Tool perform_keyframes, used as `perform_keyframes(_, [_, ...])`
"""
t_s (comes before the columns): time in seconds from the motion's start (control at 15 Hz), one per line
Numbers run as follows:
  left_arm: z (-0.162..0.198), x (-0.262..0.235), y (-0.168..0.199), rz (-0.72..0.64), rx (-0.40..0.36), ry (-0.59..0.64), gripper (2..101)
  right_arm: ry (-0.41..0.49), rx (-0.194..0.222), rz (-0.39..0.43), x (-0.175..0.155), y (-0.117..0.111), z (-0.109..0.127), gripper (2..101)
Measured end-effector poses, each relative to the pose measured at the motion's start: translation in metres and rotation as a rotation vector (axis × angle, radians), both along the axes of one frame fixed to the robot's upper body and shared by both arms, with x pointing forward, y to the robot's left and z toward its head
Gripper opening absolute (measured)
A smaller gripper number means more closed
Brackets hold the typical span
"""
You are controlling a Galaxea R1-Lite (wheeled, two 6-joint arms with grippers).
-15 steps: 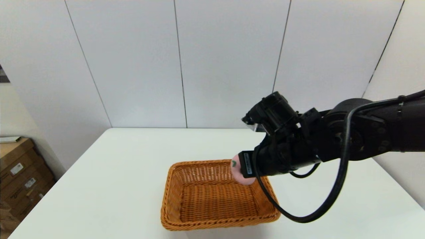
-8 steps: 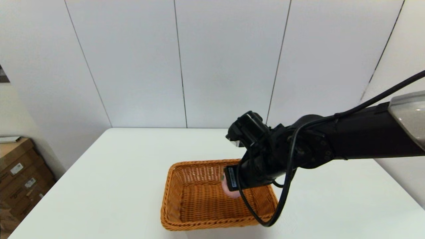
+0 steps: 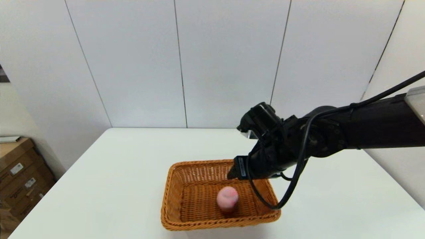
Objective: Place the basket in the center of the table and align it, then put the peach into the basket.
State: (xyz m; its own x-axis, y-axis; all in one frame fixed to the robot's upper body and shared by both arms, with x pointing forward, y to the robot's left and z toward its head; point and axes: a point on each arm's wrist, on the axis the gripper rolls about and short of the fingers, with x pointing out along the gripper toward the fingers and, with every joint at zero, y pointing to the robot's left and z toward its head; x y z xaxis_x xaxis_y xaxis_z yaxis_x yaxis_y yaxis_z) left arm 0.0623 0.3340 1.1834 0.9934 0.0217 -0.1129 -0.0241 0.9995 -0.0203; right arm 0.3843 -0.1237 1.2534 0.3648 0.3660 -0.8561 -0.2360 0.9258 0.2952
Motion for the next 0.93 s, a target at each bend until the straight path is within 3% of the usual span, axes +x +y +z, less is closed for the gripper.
perform_keyframes(0.13, [0.000,0.000,0.000,-0.002,0.001,0.000,97.8,0.023,0.055,-0.042,0.009,-0.026,0.011,78.2])
perform_keyframes(0.4, [0.000,0.000,0.000,-0.004,0.002,0.000,97.8,0.001,0.111,-0.213,0.032,-0.102,0.029,86.0])
perform_keyframes(0.73, [0.000,0.000,0.000,-0.003,0.001,-0.004,97.8,-0.056,0.091,-0.431,0.042,-0.219,0.039,91.6])
perform_keyframes(0.93, [0.000,0.000,0.000,0.002,-0.003,-0.004,97.8,-0.043,0.104,-0.454,0.022,-0.257,0.050,93.7])
